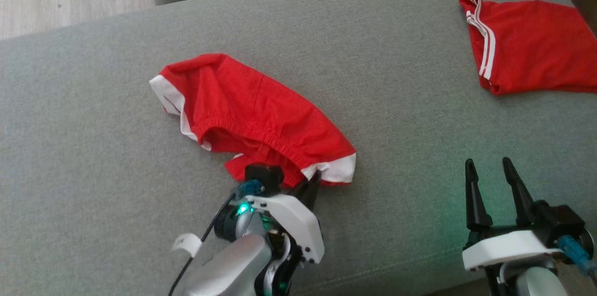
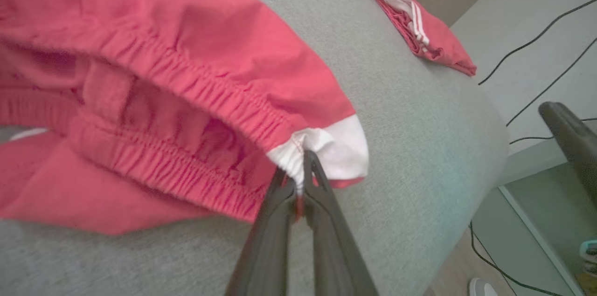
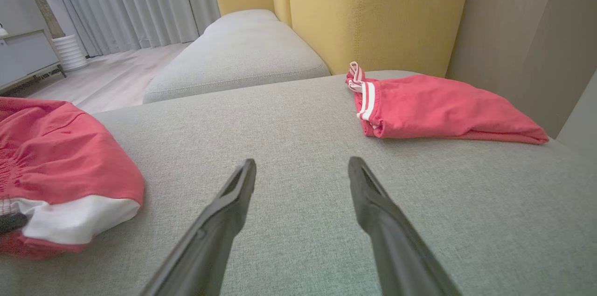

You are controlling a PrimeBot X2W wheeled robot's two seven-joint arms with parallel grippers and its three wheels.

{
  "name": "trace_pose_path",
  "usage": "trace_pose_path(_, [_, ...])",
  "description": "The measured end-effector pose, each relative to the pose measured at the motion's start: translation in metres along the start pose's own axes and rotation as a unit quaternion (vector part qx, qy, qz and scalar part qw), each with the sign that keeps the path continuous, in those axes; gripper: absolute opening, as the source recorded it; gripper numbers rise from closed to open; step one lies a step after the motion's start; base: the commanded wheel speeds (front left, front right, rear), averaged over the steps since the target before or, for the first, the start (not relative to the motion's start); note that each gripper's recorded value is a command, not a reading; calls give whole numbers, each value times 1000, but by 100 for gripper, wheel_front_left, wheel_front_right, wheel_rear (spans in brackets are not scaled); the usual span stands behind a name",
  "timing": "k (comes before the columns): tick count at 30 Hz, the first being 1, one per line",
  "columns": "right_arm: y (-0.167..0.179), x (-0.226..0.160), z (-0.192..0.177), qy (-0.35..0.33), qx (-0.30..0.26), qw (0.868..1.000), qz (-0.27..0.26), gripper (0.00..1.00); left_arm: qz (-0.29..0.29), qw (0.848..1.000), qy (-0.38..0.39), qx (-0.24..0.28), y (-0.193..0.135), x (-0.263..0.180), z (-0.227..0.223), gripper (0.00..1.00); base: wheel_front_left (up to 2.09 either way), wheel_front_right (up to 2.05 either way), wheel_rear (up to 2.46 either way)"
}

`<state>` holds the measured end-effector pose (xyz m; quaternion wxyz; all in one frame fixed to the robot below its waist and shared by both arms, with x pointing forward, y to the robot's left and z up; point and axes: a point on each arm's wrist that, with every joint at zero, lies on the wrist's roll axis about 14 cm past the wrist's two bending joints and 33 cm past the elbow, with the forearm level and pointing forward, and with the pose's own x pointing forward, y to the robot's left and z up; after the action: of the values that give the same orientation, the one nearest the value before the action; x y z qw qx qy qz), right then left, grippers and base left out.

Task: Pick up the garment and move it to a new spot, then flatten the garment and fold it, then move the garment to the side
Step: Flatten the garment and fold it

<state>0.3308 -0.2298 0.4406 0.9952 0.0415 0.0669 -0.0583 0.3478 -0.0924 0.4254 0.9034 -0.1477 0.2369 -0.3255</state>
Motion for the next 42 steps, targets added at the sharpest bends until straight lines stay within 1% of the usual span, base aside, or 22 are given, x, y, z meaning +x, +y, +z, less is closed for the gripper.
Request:
trace_pose_path(4, [-1, -1, 0, 0, 0, 1000, -1, 100, -13, 1000, -10, 0, -6, 3, 11, 0, 0, 0, 0])
trace_pose_path(7, [-2, -1, 0, 0, 1, 1000, -3, 100, -40, 999, -27, 16, -11, 8, 40, 0, 0, 0, 0])
trace_pose_path(10, [-2, -3, -1, 1, 6, 1000, -5, 100, -55, 995, -63, 51, -4, 15, 95, 0, 0, 0, 0])
trace_pose_path(13, [1, -2, 0, -1, 12, 1000, -1, 100, -45, 989, -107, 90, 13, 20, 162, 0, 0, 0, 0])
trace_pose_path(16, [1, 0, 7, -11, 19, 1000, -2, 100, -40, 983, -129, 127, 19, 23, 208, 0, 0, 0, 0])
trace_pose_path(18, [-3, -3, 9, -15, 22, 1000, -9, 100, -45, 980, -132, 141, 15, 27, 224, 0, 0, 0, 0])
trace_pose_path(23, [-15, -13, 9, -15, 24, 999, -29, 100, -67, 975, -144, 157, -5, 38, 248, 0, 0, 0, 0])
trace_pose_path(27, [-23, -19, 10, -18, 25, 999, -43, 100, -95, 967, -167, 169, -30, 40, 268, 0, 0, 0, 0])
trace_pose_path(31, [-28, -22, 11, -21, 26, 998, -51, 100, -130, 960, -186, 165, -57, 35, 276, 0, 0, 0, 0])
trace_pose_path(36, [-26, -19, 11, -20, 25, 998, -47, 100, -169, 953, -197, 159, -73, 17, 270, 0, 0, 0, 0])
trace_pose_path(37, [-25, -17, 11, -21, 26, 998, -45, 100, -181, 952, -191, 153, -77, 12, 261, 0, 0, 0, 0])
trace_pose_path(39, [-24, -15, 12, -22, 23, 999, -41, 100, -202, 958, -155, 133, -78, 1, 229, 0, 0, 0, 0])
trace_pose_path(42, [-18, -11, 11, -20, 19, 999, -30, 100, -211, 971, -70, 87, -67, -22, 154, 0, 0, 0, 0])
